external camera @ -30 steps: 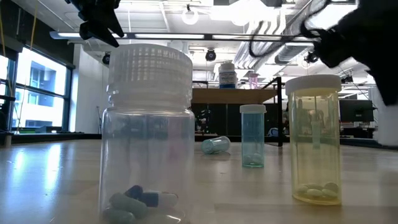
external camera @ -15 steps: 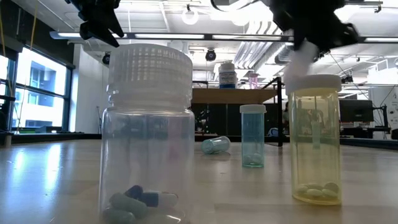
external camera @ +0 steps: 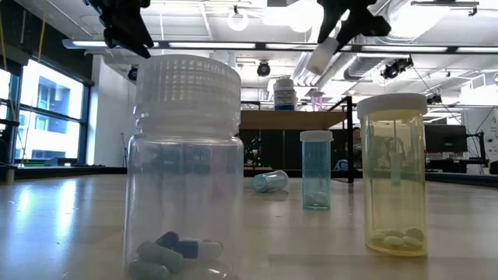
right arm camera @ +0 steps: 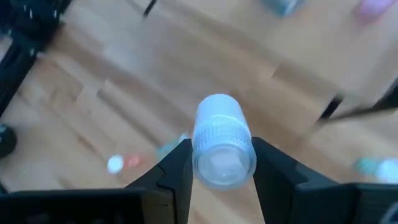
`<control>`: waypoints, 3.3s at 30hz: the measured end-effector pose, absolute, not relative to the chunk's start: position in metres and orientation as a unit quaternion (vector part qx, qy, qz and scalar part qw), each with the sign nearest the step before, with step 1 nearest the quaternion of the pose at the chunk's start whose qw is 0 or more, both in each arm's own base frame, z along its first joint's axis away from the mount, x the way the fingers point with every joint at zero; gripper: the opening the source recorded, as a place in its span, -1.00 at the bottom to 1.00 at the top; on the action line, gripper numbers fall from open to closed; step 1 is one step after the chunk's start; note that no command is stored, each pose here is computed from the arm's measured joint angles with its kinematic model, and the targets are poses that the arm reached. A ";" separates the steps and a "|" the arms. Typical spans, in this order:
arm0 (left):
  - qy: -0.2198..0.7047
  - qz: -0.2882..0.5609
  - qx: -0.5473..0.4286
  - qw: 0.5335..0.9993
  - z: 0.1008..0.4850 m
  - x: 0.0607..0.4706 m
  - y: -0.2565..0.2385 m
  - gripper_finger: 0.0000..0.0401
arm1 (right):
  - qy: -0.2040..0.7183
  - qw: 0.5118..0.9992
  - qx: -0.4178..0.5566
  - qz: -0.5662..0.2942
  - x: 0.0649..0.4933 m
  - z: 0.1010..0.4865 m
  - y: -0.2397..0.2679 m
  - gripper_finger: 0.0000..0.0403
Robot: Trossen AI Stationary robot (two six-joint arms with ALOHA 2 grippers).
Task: Pick and place medicine bottles onto shelf by color
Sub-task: Put the top transparent pill bottle on the shelf
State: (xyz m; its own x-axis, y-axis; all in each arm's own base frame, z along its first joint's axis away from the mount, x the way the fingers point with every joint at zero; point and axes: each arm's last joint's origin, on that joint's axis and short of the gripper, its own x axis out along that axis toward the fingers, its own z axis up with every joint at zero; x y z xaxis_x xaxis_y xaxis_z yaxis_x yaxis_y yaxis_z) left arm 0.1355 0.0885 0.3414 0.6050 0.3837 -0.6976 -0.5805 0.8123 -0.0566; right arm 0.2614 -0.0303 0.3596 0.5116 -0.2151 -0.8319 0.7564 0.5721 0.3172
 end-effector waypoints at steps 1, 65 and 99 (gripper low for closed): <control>0.351 0.272 -0.139 0.885 0.341 0.136 0.089 0.14 | 0.385 0.801 0.339 -0.308 0.260 0.364 -0.037 -0.41; 0.143 0.202 -0.110 0.963 0.328 0.253 0.149 0.14 | 0.343 0.935 0.089 -0.011 0.282 0.416 -0.141 -0.41; 0.149 0.143 -0.100 0.973 0.306 0.296 0.126 0.14 | 0.361 0.927 0.063 0.081 0.336 0.380 -0.126 -0.41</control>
